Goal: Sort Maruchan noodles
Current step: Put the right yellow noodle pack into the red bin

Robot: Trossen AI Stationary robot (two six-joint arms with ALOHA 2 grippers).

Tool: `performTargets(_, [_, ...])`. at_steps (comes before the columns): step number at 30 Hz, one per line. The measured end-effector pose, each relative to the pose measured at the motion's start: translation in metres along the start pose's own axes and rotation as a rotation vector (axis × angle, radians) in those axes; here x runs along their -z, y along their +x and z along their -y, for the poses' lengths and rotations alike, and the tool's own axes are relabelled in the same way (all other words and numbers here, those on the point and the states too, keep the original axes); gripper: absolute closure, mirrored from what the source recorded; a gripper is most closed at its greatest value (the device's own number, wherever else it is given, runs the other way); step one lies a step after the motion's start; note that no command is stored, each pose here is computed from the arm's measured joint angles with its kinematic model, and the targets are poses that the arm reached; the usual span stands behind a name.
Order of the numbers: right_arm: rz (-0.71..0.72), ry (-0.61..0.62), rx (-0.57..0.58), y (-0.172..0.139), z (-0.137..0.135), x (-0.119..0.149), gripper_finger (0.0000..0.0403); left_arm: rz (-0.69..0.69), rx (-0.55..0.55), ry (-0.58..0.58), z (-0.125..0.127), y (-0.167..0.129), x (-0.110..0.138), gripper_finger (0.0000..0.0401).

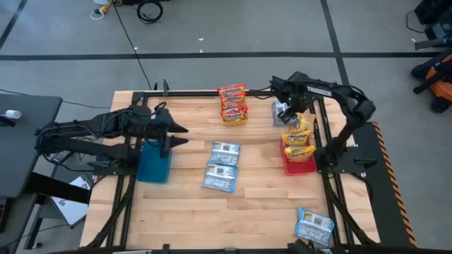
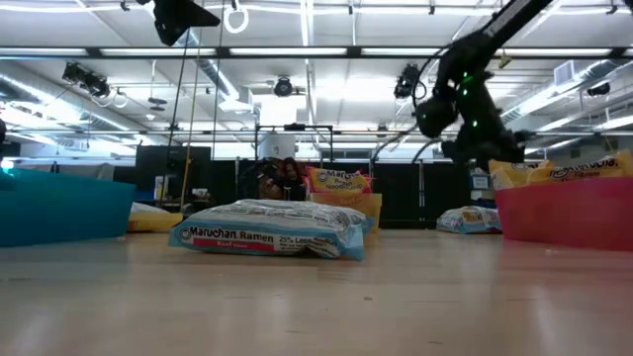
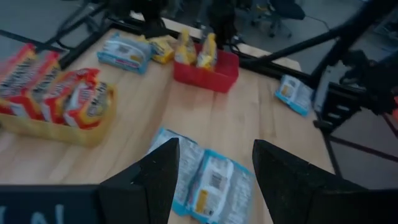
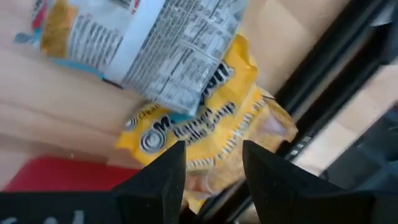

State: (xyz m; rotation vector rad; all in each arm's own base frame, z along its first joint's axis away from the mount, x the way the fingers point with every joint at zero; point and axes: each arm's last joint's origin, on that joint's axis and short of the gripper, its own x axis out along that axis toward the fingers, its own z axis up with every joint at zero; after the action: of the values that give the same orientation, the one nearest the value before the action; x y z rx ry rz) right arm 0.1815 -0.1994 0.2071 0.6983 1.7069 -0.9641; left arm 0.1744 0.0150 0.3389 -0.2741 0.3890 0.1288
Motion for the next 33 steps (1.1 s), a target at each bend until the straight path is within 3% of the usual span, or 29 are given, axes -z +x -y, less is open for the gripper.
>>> performTargets(6, [-0.094, 0.025, 0.002, 0.024, 0.002, -0.014, 0.0239, 0.039, -0.12, -0.061, -0.003, 0.0, -0.001, 0.0193])
performTargets(12, [-0.149, 0.016, 0.026, 0.049, 0.001, -0.011, 0.0252, 0.077, -0.192, -0.073, -0.005, 0.0, -0.003, 0.0193])
performTargets(20, [-0.152, 0.021, 0.038, 0.064, 0.002, 0.005, 0.0318, 0.113, -0.175, -0.083, -0.002, -0.001, -0.006, 0.0193])
performTargets(24, [-0.061, 0.04, 0.035, 0.05, 0.004, 0.008, 0.0387, 0.107, -0.147, -0.09, 0.002, 0.0, -0.005, 0.0193])
performTargets(29, [0.156, 0.157, -0.003, 0.001, 0.018, 0.028, 0.0397, 0.1, -0.083, -0.079, 0.008, -0.004, -0.004, 0.0193])
performTargets(33, [0.4, 0.307, -0.148, -0.05, 0.023, 0.066, 0.0398, 0.1, -0.047, -0.066, 0.013, -0.006, -0.003, 0.0193])
